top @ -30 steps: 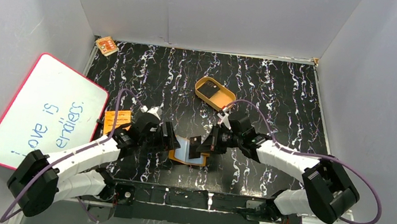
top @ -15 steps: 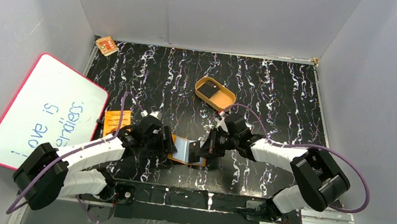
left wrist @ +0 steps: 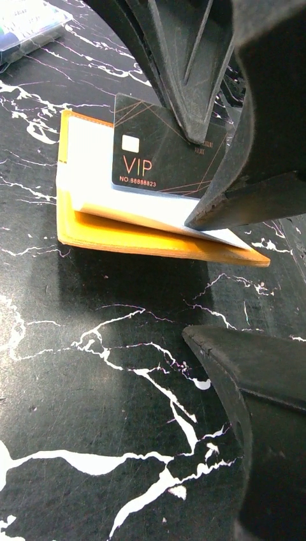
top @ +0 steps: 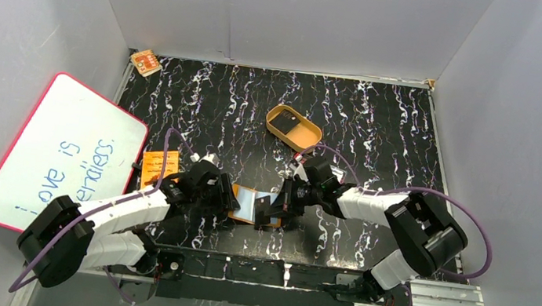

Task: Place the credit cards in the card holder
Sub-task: Insert the credit card into the card holder.

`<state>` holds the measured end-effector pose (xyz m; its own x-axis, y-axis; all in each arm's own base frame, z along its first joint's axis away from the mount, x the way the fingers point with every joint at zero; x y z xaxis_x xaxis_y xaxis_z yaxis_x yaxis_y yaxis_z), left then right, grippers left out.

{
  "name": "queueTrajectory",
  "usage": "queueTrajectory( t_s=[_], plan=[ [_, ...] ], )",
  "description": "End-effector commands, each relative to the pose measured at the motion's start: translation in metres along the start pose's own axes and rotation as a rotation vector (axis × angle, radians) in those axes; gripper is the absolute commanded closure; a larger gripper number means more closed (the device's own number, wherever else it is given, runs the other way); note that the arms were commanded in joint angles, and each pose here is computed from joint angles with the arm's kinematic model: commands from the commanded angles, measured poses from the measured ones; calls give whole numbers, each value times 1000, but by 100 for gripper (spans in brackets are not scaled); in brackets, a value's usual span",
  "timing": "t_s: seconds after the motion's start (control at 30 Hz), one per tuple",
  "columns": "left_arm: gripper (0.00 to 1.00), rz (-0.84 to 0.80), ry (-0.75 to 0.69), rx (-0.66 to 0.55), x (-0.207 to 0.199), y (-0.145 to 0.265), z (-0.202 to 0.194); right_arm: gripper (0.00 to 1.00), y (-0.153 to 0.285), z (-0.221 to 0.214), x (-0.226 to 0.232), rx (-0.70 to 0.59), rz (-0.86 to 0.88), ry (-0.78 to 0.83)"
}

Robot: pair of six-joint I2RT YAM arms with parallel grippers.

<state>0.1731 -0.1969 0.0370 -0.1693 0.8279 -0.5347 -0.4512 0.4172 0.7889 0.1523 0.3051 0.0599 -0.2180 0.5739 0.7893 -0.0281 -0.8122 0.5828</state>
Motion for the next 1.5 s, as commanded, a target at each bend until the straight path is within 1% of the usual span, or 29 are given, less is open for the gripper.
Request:
queueTrajectory(
  t_s=[0.0,0.13,0.2,0.5,0.6,0.77,1.0,1.13,1.3,1.47],
  plan=[
    [47,42,-2,14,14,0,-7,100,-4,8,14,-6,55,30],
    [51,52,-5,21,17,0,-9,100,-7,9,13,1,59,24],
    [53,72,-8,0,21,-1,-6,100,-9,9,12,6,60,23],
    [66,85,-25,2,22,-2,-5,100,-15,13,12,14,65,22],
    [68,88,-31,1,22,-3,-4,100,-14,17,14,-3,66,28],
    [72,93,-44,-2,21,-4,-2,100,-7,25,22,-59,64,73],
    [76,90,-58,2,19,-8,-1,100,-7,28,27,-49,60,123],
    [77,90,-57,5,19,-9,-1,100,-11,28,26,-29,63,117],
    [77,93,-57,12,20,-10,-3,100,-16,26,11,-20,-11,67],
    [78,97,-57,17,21,-11,-4,100,-16,22,4,-14,-32,50]
  ],
)
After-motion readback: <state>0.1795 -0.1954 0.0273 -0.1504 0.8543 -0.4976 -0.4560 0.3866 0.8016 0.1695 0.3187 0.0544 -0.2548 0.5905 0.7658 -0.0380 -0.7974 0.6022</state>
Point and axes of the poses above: each gripper's point midway between its finger pads, its own y axis back along the fingers, its own x axis along the line the jaws close on, z = x × y, the point moved 1 cm from there along y, back along the fingers, and after that the axes turned 5 degrees about y, right-handed, at the moved point
